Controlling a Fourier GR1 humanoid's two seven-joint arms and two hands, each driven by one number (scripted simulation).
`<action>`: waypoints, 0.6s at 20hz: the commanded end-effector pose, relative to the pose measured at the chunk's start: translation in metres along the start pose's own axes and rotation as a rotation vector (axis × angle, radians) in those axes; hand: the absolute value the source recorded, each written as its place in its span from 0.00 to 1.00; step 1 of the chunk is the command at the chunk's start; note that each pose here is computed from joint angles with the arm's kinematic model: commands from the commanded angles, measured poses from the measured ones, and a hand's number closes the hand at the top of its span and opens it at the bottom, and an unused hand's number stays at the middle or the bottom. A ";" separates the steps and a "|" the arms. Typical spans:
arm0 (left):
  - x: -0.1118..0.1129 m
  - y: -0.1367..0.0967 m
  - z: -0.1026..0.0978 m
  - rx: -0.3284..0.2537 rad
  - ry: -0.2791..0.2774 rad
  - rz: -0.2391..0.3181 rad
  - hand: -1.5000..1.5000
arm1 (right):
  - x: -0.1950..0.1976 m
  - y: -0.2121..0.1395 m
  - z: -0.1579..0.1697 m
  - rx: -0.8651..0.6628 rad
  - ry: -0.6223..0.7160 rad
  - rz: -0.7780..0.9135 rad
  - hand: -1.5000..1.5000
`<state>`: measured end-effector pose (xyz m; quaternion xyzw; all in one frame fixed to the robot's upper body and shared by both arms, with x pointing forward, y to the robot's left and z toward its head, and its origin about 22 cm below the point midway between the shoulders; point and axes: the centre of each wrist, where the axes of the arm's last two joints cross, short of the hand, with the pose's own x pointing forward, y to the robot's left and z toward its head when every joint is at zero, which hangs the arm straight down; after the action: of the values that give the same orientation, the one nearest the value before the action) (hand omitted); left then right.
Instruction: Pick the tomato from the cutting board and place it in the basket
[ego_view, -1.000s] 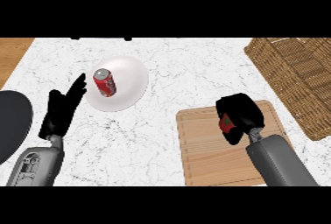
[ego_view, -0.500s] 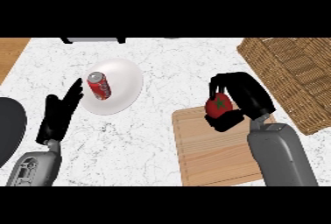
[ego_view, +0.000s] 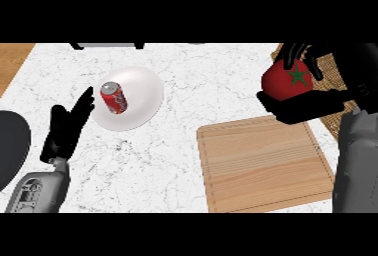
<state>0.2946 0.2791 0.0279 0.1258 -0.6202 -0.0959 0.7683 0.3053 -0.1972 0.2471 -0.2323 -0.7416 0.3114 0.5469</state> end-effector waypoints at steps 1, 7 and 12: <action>0.001 0.011 -0.008 -0.008 -0.018 -0.004 0.50 | 0.027 -0.047 -0.004 -0.064 0.023 -0.026 1.00; -0.008 0.000 0.012 -0.006 -0.019 -0.006 0.50 | 0.040 -0.094 -0.027 -0.140 0.073 -0.027 1.00; 0.007 -0.004 -0.001 -0.009 -0.012 0.000 0.50 | 0.044 -0.126 -0.044 -0.147 0.189 0.268 1.00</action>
<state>0.2954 0.2740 0.0321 0.1223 -0.6254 -0.0994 0.7642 0.3287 -0.2319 0.3576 -0.3218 -0.7182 0.2727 0.5534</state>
